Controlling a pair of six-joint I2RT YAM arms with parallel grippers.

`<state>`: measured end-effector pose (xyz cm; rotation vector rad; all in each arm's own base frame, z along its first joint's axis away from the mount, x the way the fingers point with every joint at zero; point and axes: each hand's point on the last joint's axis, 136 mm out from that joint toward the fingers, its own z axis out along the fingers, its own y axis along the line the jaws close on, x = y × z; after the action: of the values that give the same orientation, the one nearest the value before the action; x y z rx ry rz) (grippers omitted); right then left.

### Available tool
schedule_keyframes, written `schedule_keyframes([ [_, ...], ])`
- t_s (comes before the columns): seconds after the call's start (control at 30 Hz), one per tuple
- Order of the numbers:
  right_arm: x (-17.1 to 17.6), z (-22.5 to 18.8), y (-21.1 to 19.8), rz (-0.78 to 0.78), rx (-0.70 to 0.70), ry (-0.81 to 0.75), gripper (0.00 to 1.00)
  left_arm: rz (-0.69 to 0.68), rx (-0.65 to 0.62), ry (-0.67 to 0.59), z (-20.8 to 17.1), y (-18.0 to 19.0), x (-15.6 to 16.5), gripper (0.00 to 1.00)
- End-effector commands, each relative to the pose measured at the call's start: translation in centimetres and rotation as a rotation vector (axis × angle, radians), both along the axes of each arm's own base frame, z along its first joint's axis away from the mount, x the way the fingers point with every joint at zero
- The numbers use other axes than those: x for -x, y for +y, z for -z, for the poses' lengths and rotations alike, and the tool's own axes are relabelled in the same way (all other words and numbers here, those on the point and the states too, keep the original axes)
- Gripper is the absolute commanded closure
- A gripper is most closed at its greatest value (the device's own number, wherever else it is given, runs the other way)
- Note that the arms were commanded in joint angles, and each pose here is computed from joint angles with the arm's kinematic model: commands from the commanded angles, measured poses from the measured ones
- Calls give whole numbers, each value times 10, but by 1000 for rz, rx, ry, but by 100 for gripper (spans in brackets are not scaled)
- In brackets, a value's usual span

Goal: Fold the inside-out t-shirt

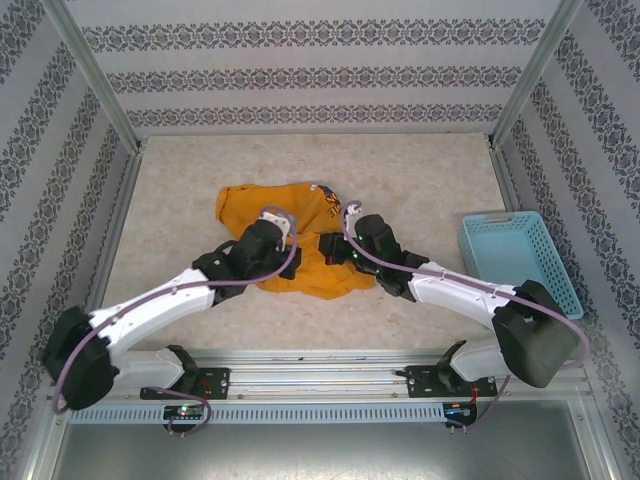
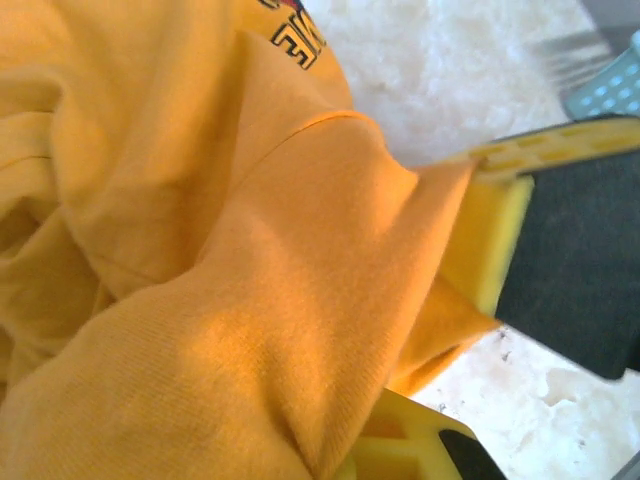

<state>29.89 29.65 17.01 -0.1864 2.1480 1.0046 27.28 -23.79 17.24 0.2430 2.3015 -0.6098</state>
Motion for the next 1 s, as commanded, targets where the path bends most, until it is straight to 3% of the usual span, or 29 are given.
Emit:
schedule_keyframes([
  [0.0,-11,12,-4,32,74,14,100,-87,25,-40,-7,27,11,100],
  [0.03,-9,12,2,7,76,15,99,-104,34,-55,-9,34,13,100],
  [0.1,-7,11,10,-27,78,17,87,-147,31,-60,-11,49,15,100],
  [0.23,-11,12,-11,32,150,21,53,-247,-20,-40,-10,86,14,100],
  [0.43,-26,42,-80,203,267,145,34,-525,-31,40,-2,165,15,100],
  [0.6,-35,75,-89,237,209,273,27,-632,33,145,22,190,19,100],
  [0.8,-59,77,-42,133,94,280,23,-678,14,219,44,199,19,100],
  [0.97,-74,89,1,34,49,318,26,-665,10,238,51,197,14,100],
])
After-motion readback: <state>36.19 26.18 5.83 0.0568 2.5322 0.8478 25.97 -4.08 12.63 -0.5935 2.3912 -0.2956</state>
